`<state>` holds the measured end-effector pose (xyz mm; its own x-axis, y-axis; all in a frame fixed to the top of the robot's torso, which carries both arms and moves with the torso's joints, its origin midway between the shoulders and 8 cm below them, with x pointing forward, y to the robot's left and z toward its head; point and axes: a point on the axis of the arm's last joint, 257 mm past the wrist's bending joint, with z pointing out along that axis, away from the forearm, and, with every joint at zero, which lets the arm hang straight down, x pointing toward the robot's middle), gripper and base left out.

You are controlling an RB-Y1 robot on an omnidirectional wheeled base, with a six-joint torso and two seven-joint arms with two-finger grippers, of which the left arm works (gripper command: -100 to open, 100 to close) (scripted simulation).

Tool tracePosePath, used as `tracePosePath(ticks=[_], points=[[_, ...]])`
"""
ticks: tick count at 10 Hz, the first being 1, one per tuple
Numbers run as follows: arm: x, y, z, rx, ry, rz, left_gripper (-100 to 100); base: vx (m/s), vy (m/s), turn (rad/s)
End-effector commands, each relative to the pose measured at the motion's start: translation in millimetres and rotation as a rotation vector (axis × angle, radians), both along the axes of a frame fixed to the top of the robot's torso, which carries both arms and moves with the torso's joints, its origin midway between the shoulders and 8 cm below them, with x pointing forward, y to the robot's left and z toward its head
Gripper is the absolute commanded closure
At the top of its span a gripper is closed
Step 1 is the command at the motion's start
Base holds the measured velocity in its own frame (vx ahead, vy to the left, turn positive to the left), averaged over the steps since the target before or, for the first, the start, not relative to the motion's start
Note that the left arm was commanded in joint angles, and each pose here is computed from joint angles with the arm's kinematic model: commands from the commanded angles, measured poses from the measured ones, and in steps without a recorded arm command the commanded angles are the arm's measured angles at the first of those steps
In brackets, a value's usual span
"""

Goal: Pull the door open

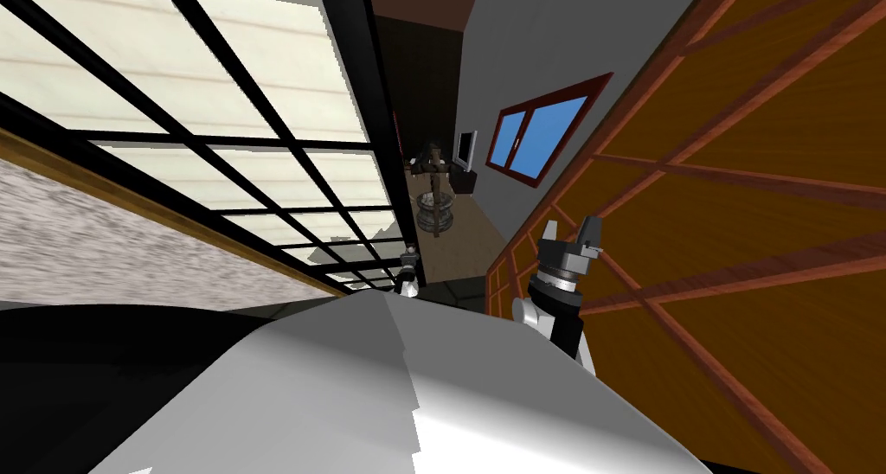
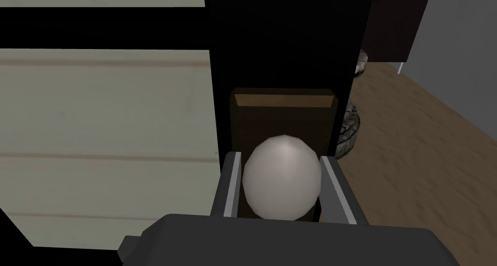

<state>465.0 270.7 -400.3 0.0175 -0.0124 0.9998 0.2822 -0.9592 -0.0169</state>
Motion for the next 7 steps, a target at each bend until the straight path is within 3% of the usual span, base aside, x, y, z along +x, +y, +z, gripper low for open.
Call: tracePosePath(ticks=[1, 7], points=[[0.2, 5.4, 2.4, 0.004, -0.007, 0.009, 100, 0.000, 0.000, 0.000], [1.1, 19.6, 2.5, 0.042, 0.001, -0.004, 100, -0.189, 0.010, -0.027]])
